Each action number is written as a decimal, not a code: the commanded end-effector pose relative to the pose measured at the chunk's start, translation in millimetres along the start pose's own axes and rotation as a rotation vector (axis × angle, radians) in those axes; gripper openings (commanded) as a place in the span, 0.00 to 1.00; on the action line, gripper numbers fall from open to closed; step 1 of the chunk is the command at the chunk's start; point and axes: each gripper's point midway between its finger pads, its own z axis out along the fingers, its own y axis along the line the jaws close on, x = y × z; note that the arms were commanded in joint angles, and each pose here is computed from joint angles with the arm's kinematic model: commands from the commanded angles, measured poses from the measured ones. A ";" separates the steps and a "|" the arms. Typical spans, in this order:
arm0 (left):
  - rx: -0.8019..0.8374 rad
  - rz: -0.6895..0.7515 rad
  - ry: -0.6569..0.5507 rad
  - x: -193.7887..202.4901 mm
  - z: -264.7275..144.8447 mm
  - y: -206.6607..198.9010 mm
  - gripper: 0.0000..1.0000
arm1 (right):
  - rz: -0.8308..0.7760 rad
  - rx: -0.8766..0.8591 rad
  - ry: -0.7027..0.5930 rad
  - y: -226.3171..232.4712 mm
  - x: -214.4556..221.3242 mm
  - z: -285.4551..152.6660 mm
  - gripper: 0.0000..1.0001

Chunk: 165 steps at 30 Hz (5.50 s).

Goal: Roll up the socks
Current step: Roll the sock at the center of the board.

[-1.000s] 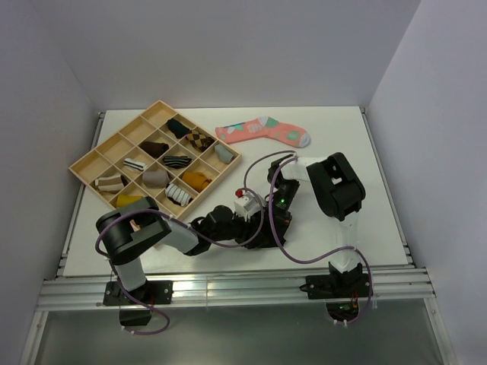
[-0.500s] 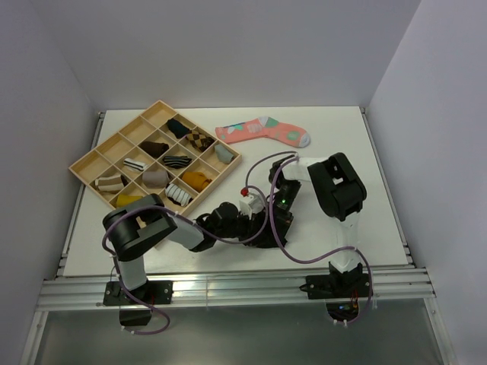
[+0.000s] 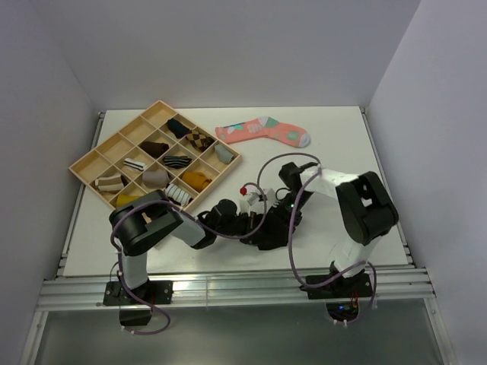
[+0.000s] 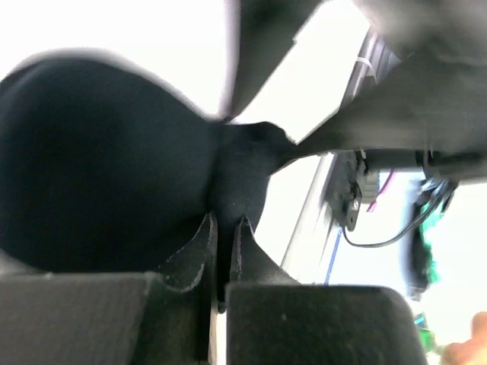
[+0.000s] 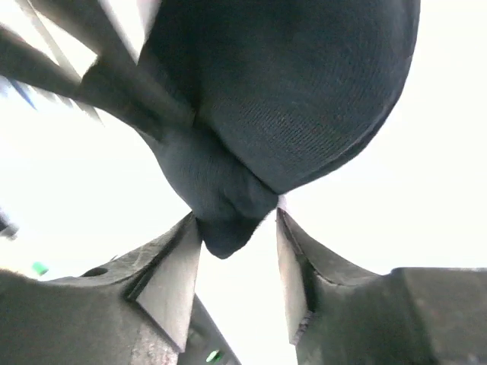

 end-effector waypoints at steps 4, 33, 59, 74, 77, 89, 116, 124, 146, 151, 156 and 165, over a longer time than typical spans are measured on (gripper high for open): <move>-0.212 -0.402 0.163 38.9 -31.6 62.5 0.00 | -0.302 0.309 -0.296 -34.7 -55.3 -41.4 0.52; -0.159 -0.707 0.306 47.4 -33.9 53.3 0.00 | -0.938 0.293 -0.400 48.2 -27.8 -7.8 0.59; -0.134 -0.585 0.348 20.2 -36.9 28.5 0.02 | -0.918 0.373 -0.133 17.0 -20.7 37.2 0.26; -0.481 -0.355 0.015 -41.5 -62.1 65.5 0.03 | -0.850 0.355 -0.057 20.2 4.6 30.4 0.18; -0.438 -0.332 -0.009 -47.3 -63.5 56.8 0.11 | -0.848 0.349 -0.060 22.5 6.0 29.4 0.19; -0.417 -0.311 0.008 -37.0 -70.0 54.5 0.06 | -0.833 0.359 -0.071 21.8 -8.0 26.8 0.20; -0.124 -0.600 0.144 24.4 -47.9 42.7 0.00 | -1.040 0.400 -0.288 53.6 -53.4 1.0 0.59; -0.115 -0.592 0.171 21.9 -44.6 39.5 0.00 | -1.053 0.368 -0.255 56.3 -49.4 18.8 0.61; -0.171 -0.486 0.221 14.4 -55.4 34.6 0.30 | -0.992 0.411 -0.083 24.3 -33.8 44.0 0.17; -0.282 -0.438 0.170 3.3 -67.5 51.1 0.34 | -0.986 0.411 -0.060 22.1 -28.0 44.1 0.16; -0.357 -0.425 0.152 -3.7 -81.1 58.0 0.36 | -0.978 0.418 -0.046 19.9 -24.2 43.7 0.15; -0.462 -0.407 0.154 -5.4 -83.3 78.4 0.35 | -0.972 0.409 -0.043 22.5 -21.1 42.1 0.15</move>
